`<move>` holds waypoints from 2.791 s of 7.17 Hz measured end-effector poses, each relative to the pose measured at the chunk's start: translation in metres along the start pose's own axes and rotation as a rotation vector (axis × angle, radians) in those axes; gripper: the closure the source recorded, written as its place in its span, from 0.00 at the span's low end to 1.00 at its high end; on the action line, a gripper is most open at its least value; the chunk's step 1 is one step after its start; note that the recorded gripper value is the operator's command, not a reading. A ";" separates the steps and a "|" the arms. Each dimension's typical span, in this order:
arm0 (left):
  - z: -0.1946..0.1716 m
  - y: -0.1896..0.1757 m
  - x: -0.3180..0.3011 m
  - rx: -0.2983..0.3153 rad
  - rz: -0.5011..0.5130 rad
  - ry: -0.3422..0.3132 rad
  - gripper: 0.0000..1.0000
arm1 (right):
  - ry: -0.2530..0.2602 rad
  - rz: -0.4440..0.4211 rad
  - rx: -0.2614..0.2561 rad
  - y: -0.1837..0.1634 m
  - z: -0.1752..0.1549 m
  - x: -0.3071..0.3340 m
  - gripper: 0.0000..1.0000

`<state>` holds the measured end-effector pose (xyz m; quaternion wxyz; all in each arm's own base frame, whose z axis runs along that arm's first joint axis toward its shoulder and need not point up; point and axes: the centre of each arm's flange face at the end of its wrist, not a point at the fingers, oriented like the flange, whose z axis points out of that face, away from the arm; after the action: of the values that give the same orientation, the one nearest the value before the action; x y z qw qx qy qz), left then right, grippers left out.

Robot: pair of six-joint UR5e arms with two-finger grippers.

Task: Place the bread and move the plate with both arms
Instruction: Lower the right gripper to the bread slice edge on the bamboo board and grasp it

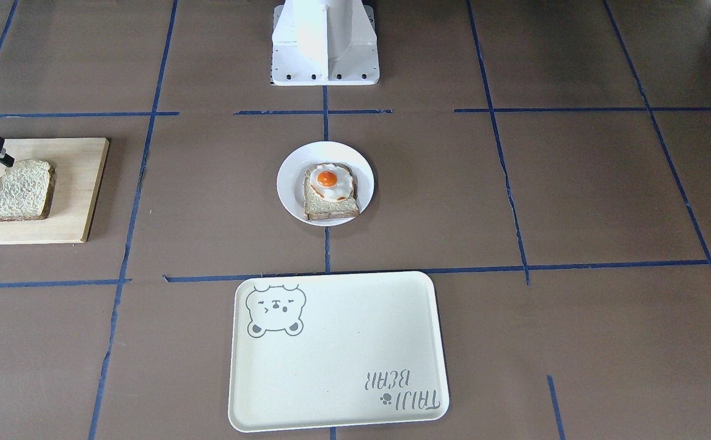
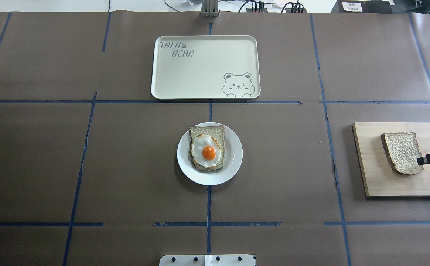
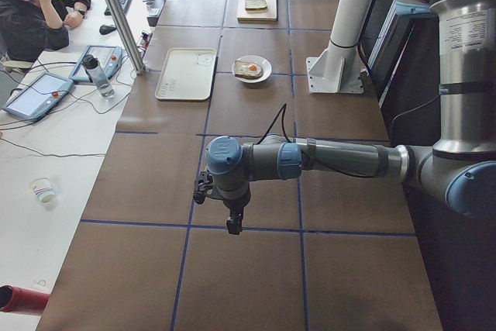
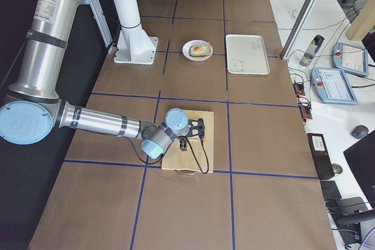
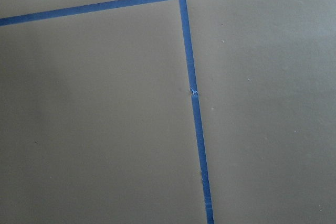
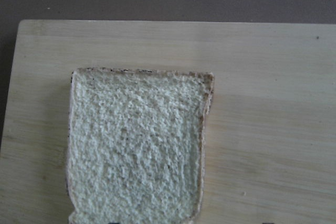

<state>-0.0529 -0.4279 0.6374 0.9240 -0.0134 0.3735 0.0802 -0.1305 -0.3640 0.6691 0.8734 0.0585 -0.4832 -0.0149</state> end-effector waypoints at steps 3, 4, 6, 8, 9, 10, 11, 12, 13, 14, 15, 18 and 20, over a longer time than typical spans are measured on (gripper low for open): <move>0.000 0.000 0.000 0.000 0.000 0.000 0.00 | 0.011 0.028 0.008 -0.007 0.010 -0.011 0.13; 0.000 0.000 0.000 0.000 0.000 0.000 0.00 | 0.014 0.029 0.005 -0.006 0.013 -0.011 0.15; 0.000 0.000 0.000 0.000 0.000 0.000 0.00 | 0.016 0.026 -0.001 -0.005 0.016 -0.012 0.16; 0.001 0.000 -0.001 0.000 0.000 0.000 0.00 | 0.016 0.023 -0.007 -0.004 0.019 -0.013 0.20; 0.001 0.000 -0.001 0.000 0.000 0.000 0.00 | 0.016 0.022 -0.010 -0.003 0.019 -0.013 0.44; 0.001 0.000 -0.001 0.000 0.000 0.000 0.00 | 0.016 0.021 -0.011 -0.003 0.020 -0.013 0.71; 0.001 0.000 -0.001 0.000 0.000 0.000 0.00 | 0.016 0.020 -0.012 -0.003 0.020 -0.014 0.83; 0.001 0.000 -0.001 0.000 0.000 0.000 0.00 | 0.015 0.018 -0.012 -0.003 0.020 -0.014 0.88; 0.001 0.000 -0.001 0.000 0.000 0.000 0.00 | 0.015 0.014 -0.013 -0.002 0.020 -0.014 0.96; 0.000 0.000 0.000 0.000 0.000 0.000 0.00 | 0.015 0.007 -0.014 -0.002 0.021 -0.014 1.00; 0.000 0.000 0.000 0.000 0.000 0.000 0.00 | 0.015 0.003 -0.014 -0.002 0.021 -0.014 1.00; 0.000 0.000 0.000 0.000 0.000 0.000 0.00 | 0.005 0.002 -0.016 -0.003 0.019 -0.018 1.00; 0.000 0.000 0.000 0.000 0.000 0.000 0.00 | -0.037 -0.004 -0.033 -0.006 0.014 -0.029 1.00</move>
<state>-0.0529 -0.4279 0.6373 0.9240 -0.0133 0.3735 0.0803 -0.1570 -0.3687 0.6515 0.8652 0.0446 -0.4987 -0.0258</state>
